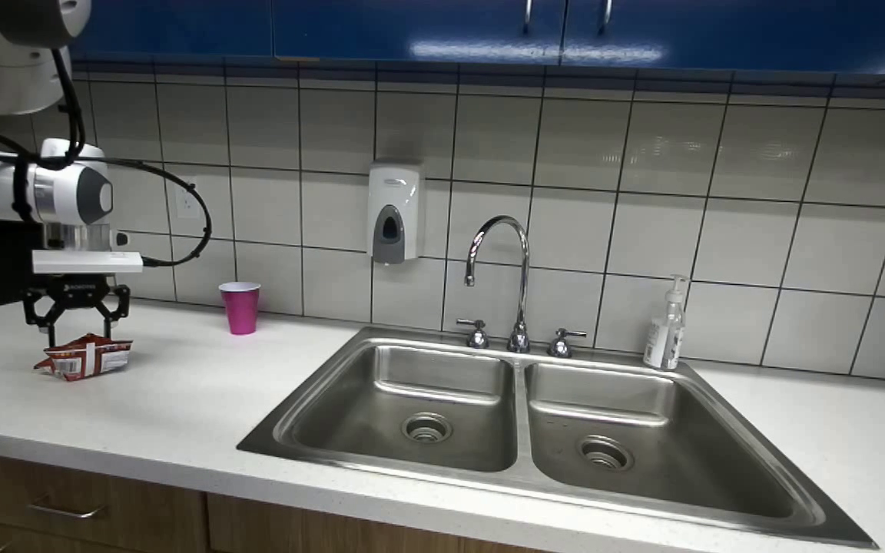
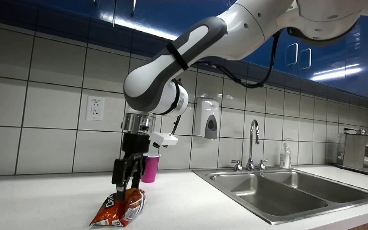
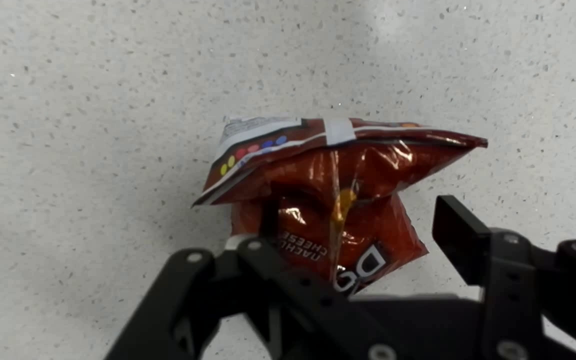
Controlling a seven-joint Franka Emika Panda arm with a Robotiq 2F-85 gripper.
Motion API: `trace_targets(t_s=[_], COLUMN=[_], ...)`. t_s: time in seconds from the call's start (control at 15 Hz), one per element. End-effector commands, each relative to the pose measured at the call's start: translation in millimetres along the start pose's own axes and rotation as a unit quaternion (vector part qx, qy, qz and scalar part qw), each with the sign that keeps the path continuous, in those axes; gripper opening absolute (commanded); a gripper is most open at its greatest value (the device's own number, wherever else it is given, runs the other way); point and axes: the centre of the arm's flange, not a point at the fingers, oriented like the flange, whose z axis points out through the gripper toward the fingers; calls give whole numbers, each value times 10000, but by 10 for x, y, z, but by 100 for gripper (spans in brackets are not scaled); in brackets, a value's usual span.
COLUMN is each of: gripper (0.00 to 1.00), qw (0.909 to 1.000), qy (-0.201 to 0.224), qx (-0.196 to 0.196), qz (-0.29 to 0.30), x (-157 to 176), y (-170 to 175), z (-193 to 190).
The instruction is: Put the snack packet in the sink on the left
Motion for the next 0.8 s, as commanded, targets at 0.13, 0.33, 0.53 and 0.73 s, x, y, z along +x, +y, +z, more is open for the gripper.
trace_targets(t_s=[0.13, 0.33, 0.53, 0.73], gripper=[33, 9, 0, 0], qw=[9999, 9999, 9999, 9999], qy=[44, 54, 57, 62], qx=[-101, -100, -95, -68], qz=[82, 86, 102, 125], x=[99, 102, 87, 56], y=[36, 39, 41, 44], z=[3, -1, -8, -18])
